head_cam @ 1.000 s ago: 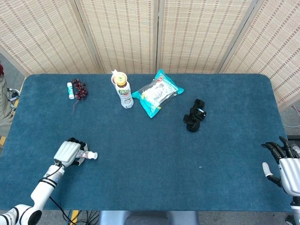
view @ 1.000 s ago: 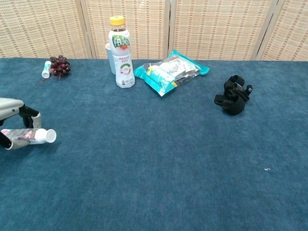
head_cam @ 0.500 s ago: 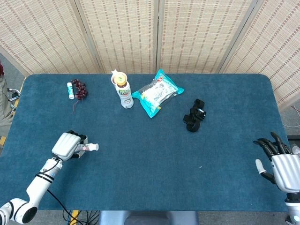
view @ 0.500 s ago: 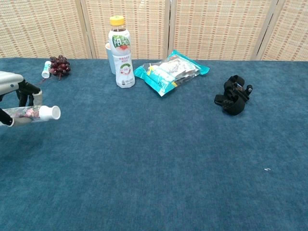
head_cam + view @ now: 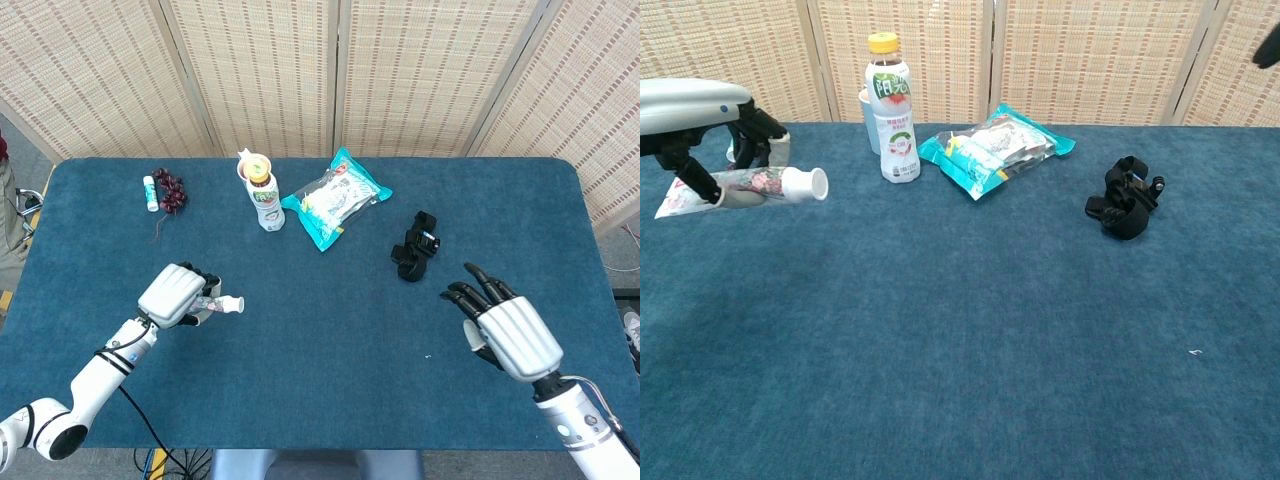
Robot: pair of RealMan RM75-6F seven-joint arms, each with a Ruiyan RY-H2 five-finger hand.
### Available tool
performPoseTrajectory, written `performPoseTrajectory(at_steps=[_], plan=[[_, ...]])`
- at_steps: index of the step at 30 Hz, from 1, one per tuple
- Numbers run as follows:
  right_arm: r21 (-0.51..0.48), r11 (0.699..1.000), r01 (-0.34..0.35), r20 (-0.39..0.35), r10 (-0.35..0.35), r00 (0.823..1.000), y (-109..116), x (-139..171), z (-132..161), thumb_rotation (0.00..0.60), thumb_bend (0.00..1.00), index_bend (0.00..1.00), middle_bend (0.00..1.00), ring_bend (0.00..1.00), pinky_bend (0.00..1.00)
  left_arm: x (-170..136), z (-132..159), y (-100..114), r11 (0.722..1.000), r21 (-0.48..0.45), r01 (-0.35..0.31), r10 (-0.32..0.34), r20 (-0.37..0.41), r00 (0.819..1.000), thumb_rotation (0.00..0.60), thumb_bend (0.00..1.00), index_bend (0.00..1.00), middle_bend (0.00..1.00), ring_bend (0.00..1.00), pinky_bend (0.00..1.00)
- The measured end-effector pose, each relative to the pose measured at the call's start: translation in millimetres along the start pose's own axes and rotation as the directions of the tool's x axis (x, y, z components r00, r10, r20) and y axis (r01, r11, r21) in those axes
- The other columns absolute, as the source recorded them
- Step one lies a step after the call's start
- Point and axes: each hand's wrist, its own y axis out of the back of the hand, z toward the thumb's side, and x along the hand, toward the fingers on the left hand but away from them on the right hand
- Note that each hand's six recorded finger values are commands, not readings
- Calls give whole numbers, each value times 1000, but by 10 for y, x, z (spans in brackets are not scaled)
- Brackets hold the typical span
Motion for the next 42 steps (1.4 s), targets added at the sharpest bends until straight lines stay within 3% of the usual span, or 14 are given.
performPoseTrajectory(at_steps=[5,12,21,26,31,39,42], plan=[[-2,1000,-12,-123,11,992,17,-310,366,600,830,271,404,266,294,126,173,92,999,-34,31,-29,36,999,600,398,589,649,548,398],[15,999,-46,-202,48,978,-28,-630,661,600,979,271,514,406,444,277,399,241,993,-99,68,-60,88,994,600,434,589,649,548,398],[46,996,-78,-267,87,960,-108,-949,975,600,1000,253,720,595,644,416,494,343,987,-136,89,-76,98,992,600,449,590,649,547,397],[69,993,-94,-280,110,954,-176,-1048,1070,600,1000,247,724,605,652,450,504,361,986,-139,91,-78,95,992,600,450,590,649,548,397],[109,991,-79,-268,106,958,-215,-1109,1066,600,1000,247,633,535,631,438,484,336,987,-126,99,-88,87,992,600,451,589,650,548,398],[141,985,-99,-246,132,960,-300,-1202,1083,600,1000,242,706,556,630,465,471,354,986,-138,97,-87,72,994,600,450,589,650,547,398],[157,982,-106,-243,143,959,-320,-1213,1101,600,1000,175,713,557,630,470,459,358,985,-140,97,-89,66,994,600,450,590,649,547,397]])
